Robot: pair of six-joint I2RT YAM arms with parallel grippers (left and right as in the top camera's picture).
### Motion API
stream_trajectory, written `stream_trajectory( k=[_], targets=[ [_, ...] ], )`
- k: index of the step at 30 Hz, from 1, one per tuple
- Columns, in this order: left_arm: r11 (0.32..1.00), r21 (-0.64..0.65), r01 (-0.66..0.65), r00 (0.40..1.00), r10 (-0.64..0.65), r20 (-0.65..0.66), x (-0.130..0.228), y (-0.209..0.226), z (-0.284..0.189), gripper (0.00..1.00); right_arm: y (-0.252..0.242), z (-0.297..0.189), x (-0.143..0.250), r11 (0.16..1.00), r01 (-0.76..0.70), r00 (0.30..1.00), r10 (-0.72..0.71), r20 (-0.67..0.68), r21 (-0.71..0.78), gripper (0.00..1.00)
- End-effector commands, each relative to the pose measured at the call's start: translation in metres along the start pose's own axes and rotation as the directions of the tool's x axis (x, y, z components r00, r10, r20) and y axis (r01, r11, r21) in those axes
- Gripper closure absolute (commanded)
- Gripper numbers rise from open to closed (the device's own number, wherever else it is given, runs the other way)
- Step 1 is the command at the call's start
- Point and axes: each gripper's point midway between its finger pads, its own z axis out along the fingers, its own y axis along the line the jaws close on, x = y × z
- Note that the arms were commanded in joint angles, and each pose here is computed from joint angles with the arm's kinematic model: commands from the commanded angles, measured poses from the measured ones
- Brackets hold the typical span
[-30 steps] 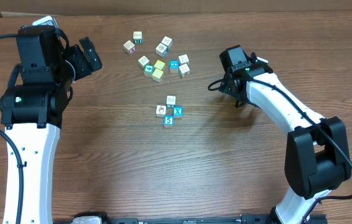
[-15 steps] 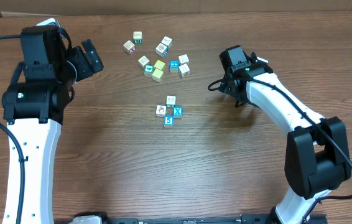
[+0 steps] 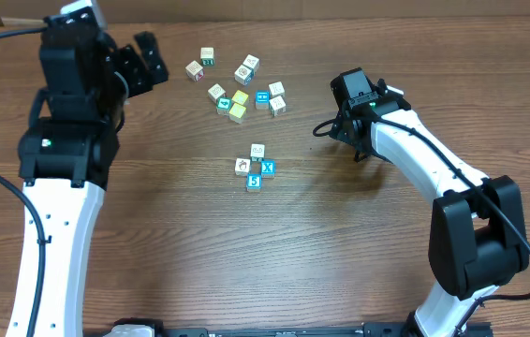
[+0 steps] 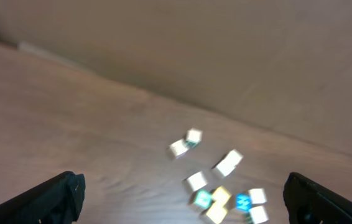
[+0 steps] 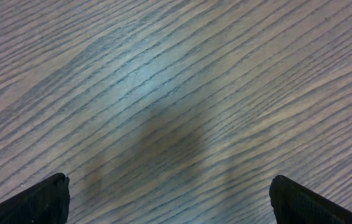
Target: Form a circle
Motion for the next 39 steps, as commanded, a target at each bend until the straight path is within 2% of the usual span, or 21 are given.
stream_trajectory(
  k=[1,9,13,23,39],
  targets=[
    [0.999,0.041,-0.012,0.999,0.01,0.036,-0.008,-0.016,-0.015,0.01,0.001,-0.01,-0.012,1.0,-0.018,0.999,0.019,0.036,-0.015,0.0],
    [0.998,0.054,-0.012,0.999,0.009,0.051,-0.009,-0.017,-0.026,0.01,0.001,-0.01,-0.012,1.0,-0.018,0.999,0.019,0.036,-0.015,0.0],
    [0.999,0.049,-0.013,0.999,0.011,0.039,0.002,-0.011,-0.032,0.0,0.001,-0.01,-0.012,1.0,-0.018,0.999,0.019,0.036,-0.015,0.0],
    [1.0,0.007,-0.027,0.997,0.028,-0.073,0.092,0.026,-0.046,0.01,0.001,-0.01,-0.012,1.0,-0.018,0.999,0.019,0.036,-0.015,0.0],
    [0.997,-0.05,-0.055,0.973,0.042,-0.229,0.213,0.076,-0.052,0.0,0.001,-0.01,-0.012,1.0,-0.018,0.999,0.019,0.036,-0.015,0.0]
  ],
)
